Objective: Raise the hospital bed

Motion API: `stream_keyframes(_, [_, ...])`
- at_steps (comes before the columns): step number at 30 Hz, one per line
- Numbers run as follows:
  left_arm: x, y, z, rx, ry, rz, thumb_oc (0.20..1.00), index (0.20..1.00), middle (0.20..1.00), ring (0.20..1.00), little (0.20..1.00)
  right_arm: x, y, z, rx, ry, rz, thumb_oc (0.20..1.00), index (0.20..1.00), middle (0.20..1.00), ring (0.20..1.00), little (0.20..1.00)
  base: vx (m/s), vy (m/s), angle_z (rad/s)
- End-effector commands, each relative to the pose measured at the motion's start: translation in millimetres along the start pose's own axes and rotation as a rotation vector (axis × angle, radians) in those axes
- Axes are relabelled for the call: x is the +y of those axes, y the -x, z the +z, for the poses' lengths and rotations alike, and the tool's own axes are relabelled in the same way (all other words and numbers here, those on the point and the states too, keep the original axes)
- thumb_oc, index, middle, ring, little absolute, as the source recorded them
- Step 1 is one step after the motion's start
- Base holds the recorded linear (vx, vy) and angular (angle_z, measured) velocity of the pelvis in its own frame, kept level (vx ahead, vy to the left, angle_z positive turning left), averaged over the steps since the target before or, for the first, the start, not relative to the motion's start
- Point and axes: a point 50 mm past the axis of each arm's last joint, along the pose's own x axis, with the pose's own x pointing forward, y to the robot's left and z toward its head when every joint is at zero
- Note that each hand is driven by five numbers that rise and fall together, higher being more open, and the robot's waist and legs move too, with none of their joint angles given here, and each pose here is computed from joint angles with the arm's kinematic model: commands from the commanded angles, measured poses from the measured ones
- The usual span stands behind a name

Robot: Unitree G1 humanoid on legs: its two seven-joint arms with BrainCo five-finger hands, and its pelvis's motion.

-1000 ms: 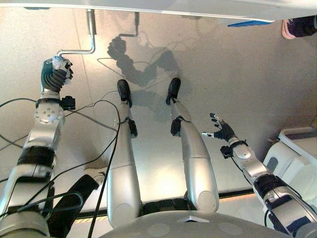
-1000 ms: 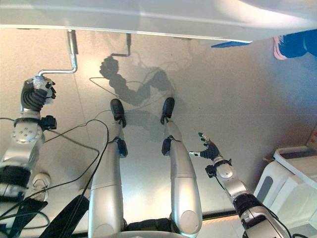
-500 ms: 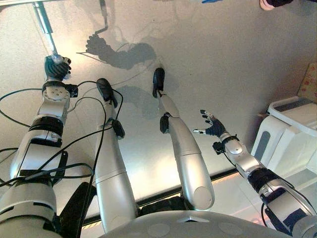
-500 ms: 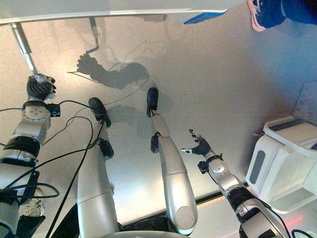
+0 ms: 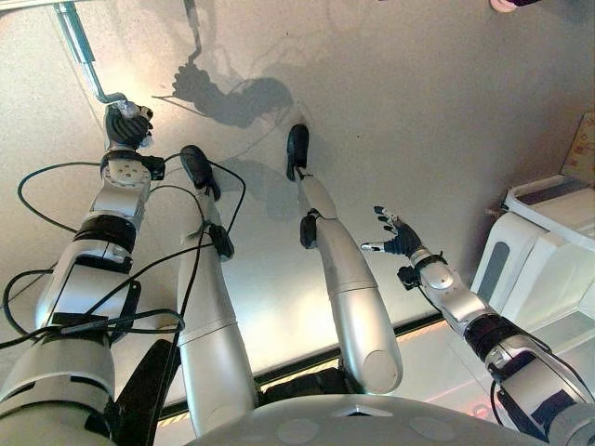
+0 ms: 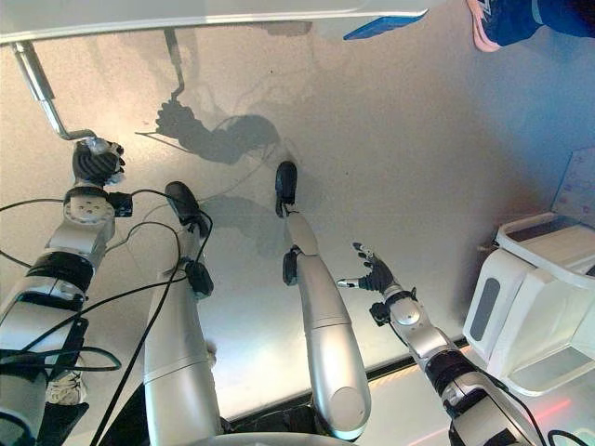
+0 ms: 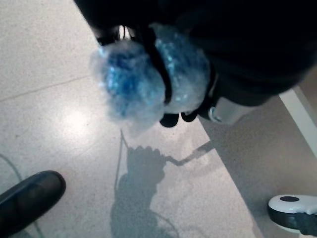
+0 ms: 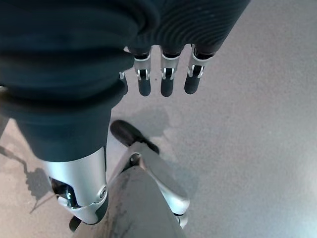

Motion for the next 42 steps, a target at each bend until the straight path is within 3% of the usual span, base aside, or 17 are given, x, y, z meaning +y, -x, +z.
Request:
stream_keyframes(1, [5.7,6.4,-13.6,0.005,-0.051,-0.002,0.2,0.2,0.2,0.2,0.2,4.5,11.0,-9.2,0.02,-0.017,0.01,1.0,1.0,1.0,1.0,1.0,-0.02,-0.042,-0.01])
stream_keyframes(8, [0.8,8.8,-15.0,0.005,-0.047,-0.016,0.2,0.2,0.2,0.2,0.2,2.2,12.3,-10.5,0.024,-0.012,0.003,1.0,1.0,1.0,1.0,1.0,-0.01,-0.01,0.0])
stream_keyframes(9, [-0.5,9.5,-16.6,0.011,-0.042,-0.023,0.514,0.514,0.514,0.514,0.514,2.3,12.2,-10.4,0.024,-0.012,0.005,1.0,1.0,1.0,1.0,1.0,-0.04,-0.033,-0.02])
stream_keyframes(10, [-3.0,11.0,-19.2,0.02,-0.031,-0.037,1.0,1.0,1.0,1.0,1.0,1.6,12.7,-12.1,0.033,-0.007,0.004,1.0,1.0,1.0,1.0,1.0,0.0,0.0,0.0])
stream_keyframes(21, [-18.2,16.9,-22.0,0.027,0.009,-0.096,1.0,1.0,1.0,1.0,1.0,-2.3,13.6,-16.8,0.06,0.005,-0.009,1.0,1.0,1.0,1.0,1.0,-0.03,-0.027,0.01])
stream_keyframes(22, [-34.7,28.0,-35.3,0.065,0.038,-0.159,1.0,1.0,1.0,1.0,1.0,-6.4,14.2,-28.4,0.125,0.015,-0.028,1.0,1.0,1.0,1.0,1.0,-0.06,-0.052,0.02])
stream_keyframes(25, [-41.3,34.3,-43.4,0.087,0.049,-0.183,1.0,1.0,1.0,1.0,1.0,-7.6,13.8,-30.3,0.138,0.015,-0.035,1.0,1.0,1.0,1.0,1.0,-0.05,-0.029,0.06])
stream_keyframes(27, [-54.3,47.6,-61.1,0.147,0.075,-0.225,1.0,1.0,1.0,1.0,1.0,-9.4,12.5,-33.8,0.163,0.015,-0.05,1.0,1.0,1.0,1.0,1.0,-0.04,0.0,0.08])
stream_keyframes(28, [-67.2,72.9,-98.6,0.286,0.083,-0.282,1.0,1.0,1.0,1.0,1.0,-12.5,10.1,-34.4,0.179,0.02,-0.059,1.0,1.0,1.0,1.0,1.0,0.0,0.0,0.0])
stream_keyframes(32, [-69.2,89.5,-123.0,0.38,0.078,-0.305,1.0,1.0,1.0,1.0,1.0,-12.5,10.3,-38.0,0.2,0.025,-0.058,1.0,1.0,1.0,1.0,1.0,-0.04,-0.003,-0.02])
stream_keyframes(34, [-69.4,119.7,-159.7,0.518,0.02,-0.351,1.0,1.0,1.0,1.0,1.0,-11.4,14.4,-46.0,0.233,0.03,-0.053,1.0,1.0,1.0,1.0,1.0,0.03,-0.03,-0.01])
stream_keyframes(35, [-69.4,119.7,-159.7,0.518,0.02,-0.351,1.0,1.0,1.0,1.0,1.0,-11.4,14.4,-46.0,0.233,0.03,-0.053,1.0,1.0,1.0,1.0,1.0,0.07,-0.028,0.0])
stream_keyframes(42, [-62.1,204.3,-226.9,0.808,-0.028,-0.429,1.0,1.0,1.0,1.0,1.0,-2.8,42.9,-89.1,0.417,0.022,-0.033,1.0,1.0,1.0,1.0,1.0,0.11,-0.034,0.0])
